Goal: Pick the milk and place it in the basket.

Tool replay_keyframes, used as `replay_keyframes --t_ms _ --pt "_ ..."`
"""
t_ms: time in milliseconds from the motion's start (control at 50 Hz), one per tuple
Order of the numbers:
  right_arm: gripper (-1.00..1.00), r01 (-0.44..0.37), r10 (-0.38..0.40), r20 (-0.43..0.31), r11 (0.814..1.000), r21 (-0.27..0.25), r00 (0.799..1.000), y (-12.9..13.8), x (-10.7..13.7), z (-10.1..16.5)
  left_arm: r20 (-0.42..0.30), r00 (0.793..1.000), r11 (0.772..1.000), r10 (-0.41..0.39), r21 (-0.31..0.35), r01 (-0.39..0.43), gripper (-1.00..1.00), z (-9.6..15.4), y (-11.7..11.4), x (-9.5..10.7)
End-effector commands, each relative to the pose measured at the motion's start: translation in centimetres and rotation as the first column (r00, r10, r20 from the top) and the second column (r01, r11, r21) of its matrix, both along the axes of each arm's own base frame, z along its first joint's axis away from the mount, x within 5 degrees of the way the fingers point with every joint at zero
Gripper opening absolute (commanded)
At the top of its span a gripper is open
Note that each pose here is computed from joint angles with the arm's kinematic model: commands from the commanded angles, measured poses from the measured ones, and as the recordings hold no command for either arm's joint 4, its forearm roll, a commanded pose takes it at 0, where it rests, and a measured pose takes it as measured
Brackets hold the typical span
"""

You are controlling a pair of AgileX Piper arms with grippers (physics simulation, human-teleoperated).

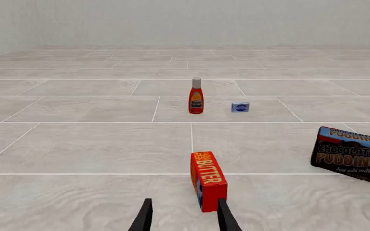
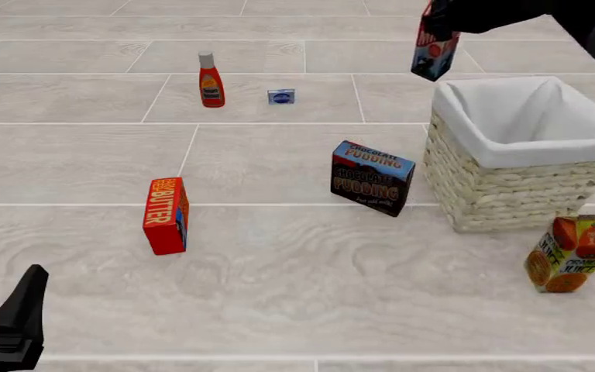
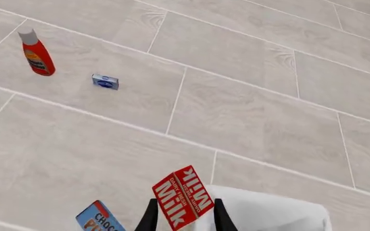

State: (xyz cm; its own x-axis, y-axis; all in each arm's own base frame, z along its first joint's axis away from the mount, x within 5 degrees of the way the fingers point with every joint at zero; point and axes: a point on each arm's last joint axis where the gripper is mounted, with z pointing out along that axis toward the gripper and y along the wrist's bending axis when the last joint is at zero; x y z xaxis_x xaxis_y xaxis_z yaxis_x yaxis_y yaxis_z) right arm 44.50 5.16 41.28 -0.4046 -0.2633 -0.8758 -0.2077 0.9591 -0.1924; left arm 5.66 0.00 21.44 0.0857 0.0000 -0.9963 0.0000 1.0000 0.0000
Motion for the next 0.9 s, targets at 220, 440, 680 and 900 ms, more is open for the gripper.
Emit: replay_keyframes --t_ms 220,440,680,900 --pt "-1.00 0.098 -0.099 0.029 0.995 0.013 0.995 -4.2 -3.2 0.6 0.000 1.000 1.000 0.000 0.000 0.000 1.00 0.0 0.0 0.0" --pt "-1.00 0.141 -0.141 0.017 0.990 -0.001 0.990 -6.2 -3.8 -0.3 0.000 1.000 1.000 0.000 0.000 0.000 1.00 0.0 0.0 0.0" --pt "-1.00 0.169 -0.170 -0.004 0.985 -0.028 0.986 -7.9 -3.8 -1.5 0.000 1.000 1.000 0.000 0.000 0.000 1.00 0.0 0.0 0.0" --pt "-1.00 0.196 -0.198 -0.021 0.977 -0.078 0.980 -10.2 -3.2 -2.8 0.000 1.000 1.000 0.000 0.000 0.000 1.00 0.0 0.0 0.0"
